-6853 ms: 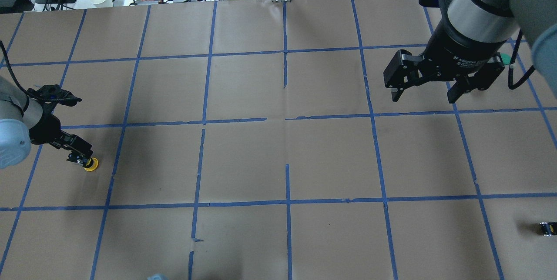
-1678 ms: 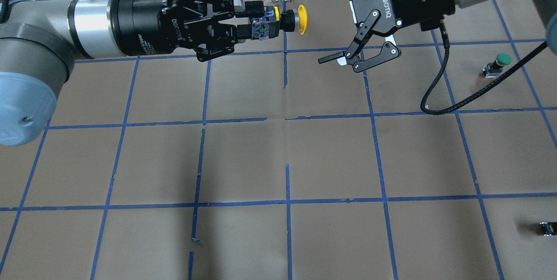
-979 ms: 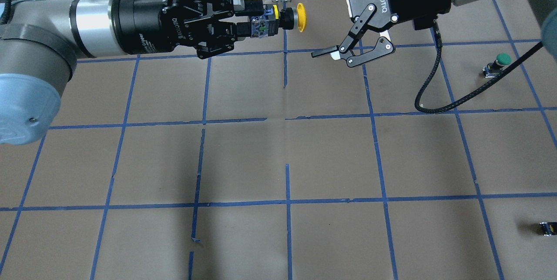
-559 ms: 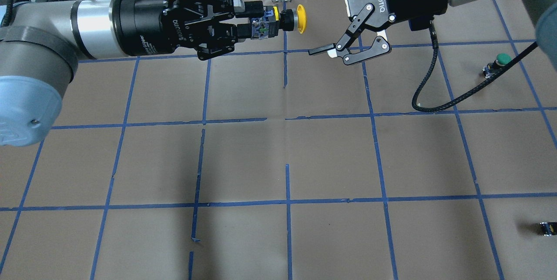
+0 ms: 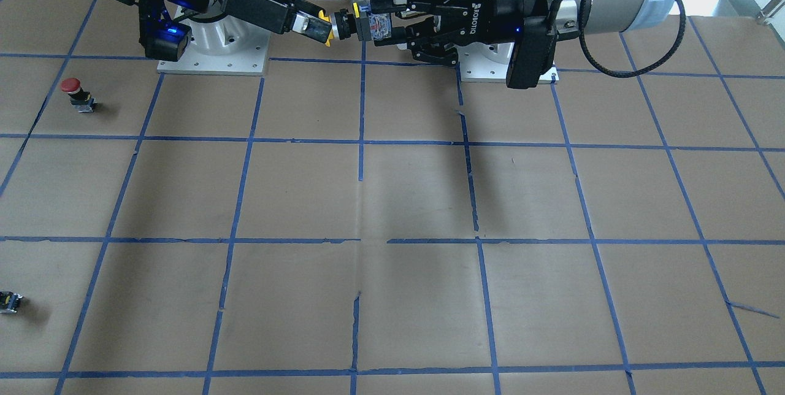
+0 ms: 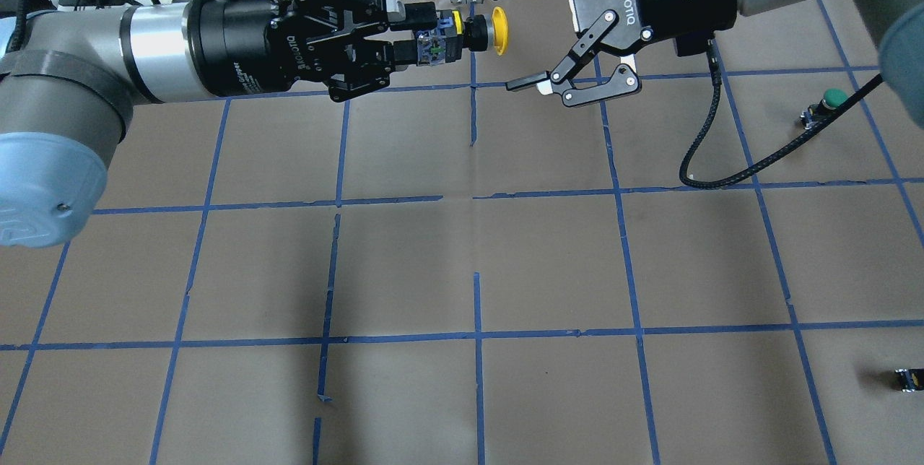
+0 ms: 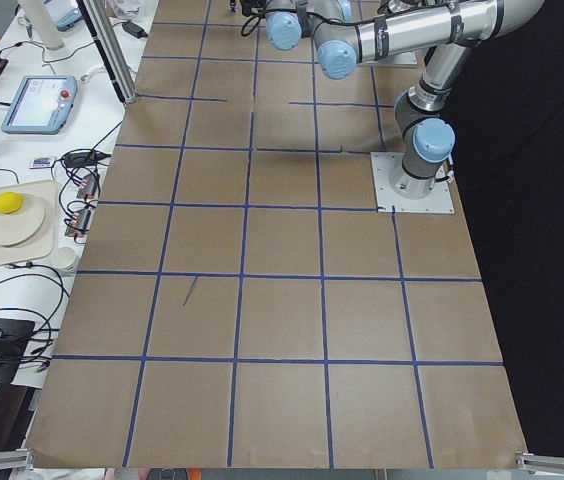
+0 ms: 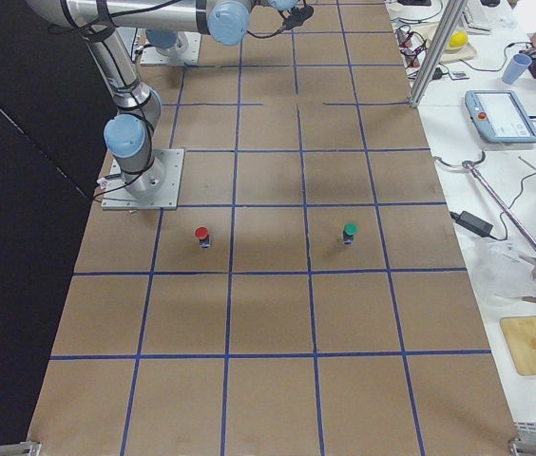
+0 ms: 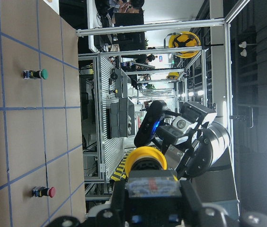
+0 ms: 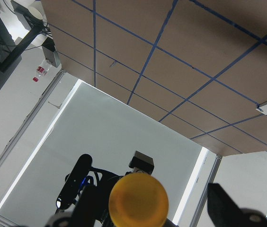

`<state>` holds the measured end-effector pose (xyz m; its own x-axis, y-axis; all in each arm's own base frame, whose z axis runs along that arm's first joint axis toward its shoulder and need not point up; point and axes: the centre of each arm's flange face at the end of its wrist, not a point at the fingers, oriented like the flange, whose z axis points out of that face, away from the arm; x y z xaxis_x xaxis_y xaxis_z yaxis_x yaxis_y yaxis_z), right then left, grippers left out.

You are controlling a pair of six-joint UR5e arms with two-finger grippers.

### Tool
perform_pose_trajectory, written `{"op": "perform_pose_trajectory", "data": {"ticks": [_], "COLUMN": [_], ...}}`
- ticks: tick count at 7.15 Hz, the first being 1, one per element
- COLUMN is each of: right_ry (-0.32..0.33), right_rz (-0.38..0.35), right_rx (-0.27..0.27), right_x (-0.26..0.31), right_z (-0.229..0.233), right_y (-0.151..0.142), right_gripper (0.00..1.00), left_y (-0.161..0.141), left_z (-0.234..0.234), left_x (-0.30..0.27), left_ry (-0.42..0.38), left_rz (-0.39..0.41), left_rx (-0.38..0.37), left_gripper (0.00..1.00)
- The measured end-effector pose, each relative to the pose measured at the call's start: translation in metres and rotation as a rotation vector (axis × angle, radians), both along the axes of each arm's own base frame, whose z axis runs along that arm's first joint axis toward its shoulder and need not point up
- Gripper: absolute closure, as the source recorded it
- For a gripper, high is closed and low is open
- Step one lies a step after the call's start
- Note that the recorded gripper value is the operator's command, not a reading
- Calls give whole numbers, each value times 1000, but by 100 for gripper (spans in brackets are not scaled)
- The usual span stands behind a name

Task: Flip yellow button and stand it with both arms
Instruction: 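Close the right gripper on the yellow cap held by the left gripper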

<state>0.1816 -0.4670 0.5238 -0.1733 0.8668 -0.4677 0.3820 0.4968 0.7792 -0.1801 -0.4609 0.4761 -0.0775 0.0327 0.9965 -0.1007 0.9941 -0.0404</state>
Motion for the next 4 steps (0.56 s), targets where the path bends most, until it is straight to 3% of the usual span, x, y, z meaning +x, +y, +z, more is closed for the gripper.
{"op": "perform_pose_trajectory", "data": {"ticks": [2, 4], "right_ry": [-3, -18], "right_rz": [-1, -3], "right_rx": [6, 3], "right_x": [0, 1], "right_z": [-2, 0], "right_y": [0, 0], "right_gripper": [19, 46], "left_y": [0, 1], "left_z": [0, -1], "left_x": [0, 0], "left_ry": [2, 3], "left_rz": [0, 1], "left_rx": [1, 3], "left_gripper": [98, 98]}}
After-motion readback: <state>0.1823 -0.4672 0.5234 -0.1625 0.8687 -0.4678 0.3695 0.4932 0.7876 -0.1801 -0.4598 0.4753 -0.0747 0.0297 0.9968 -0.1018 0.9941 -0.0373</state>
